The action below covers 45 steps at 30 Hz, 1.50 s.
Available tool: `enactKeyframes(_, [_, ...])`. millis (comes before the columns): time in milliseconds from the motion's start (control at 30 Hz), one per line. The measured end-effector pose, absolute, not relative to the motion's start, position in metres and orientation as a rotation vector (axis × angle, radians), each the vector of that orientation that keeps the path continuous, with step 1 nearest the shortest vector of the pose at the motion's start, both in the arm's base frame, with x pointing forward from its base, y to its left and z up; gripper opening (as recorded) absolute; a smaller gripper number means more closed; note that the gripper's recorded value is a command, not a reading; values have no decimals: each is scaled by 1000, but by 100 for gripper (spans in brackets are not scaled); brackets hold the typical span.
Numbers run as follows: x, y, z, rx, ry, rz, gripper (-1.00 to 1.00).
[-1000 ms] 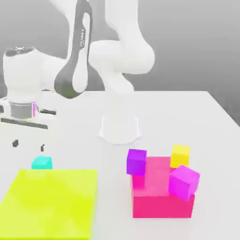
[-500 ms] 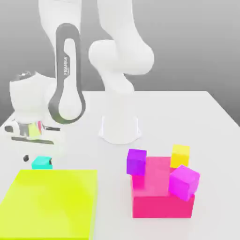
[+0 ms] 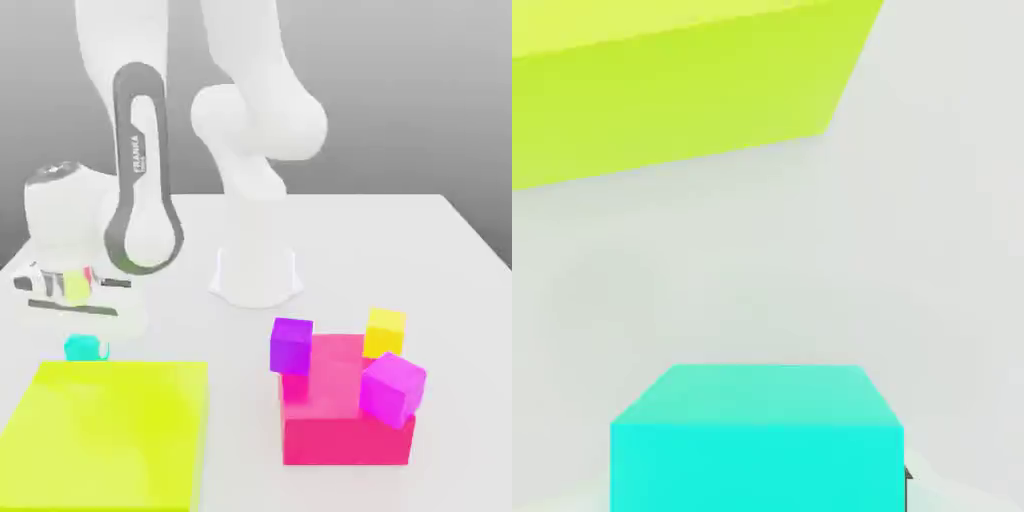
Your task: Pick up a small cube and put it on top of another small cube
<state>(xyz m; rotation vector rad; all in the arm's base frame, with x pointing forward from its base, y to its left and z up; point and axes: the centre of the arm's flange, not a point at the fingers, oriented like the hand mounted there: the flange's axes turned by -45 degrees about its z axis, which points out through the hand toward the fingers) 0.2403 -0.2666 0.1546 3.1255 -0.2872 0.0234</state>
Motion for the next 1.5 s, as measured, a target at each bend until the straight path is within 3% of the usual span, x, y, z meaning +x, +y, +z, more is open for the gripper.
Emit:
enactKeyframes(400, [238,-258,198,3114,-367,-21,-100])
enactKeyframes(1000, [324,-122,262,2953,-830,-51,-100])
enactKeyframes(1500, [331,23,322,2875,-1224,5,-100])
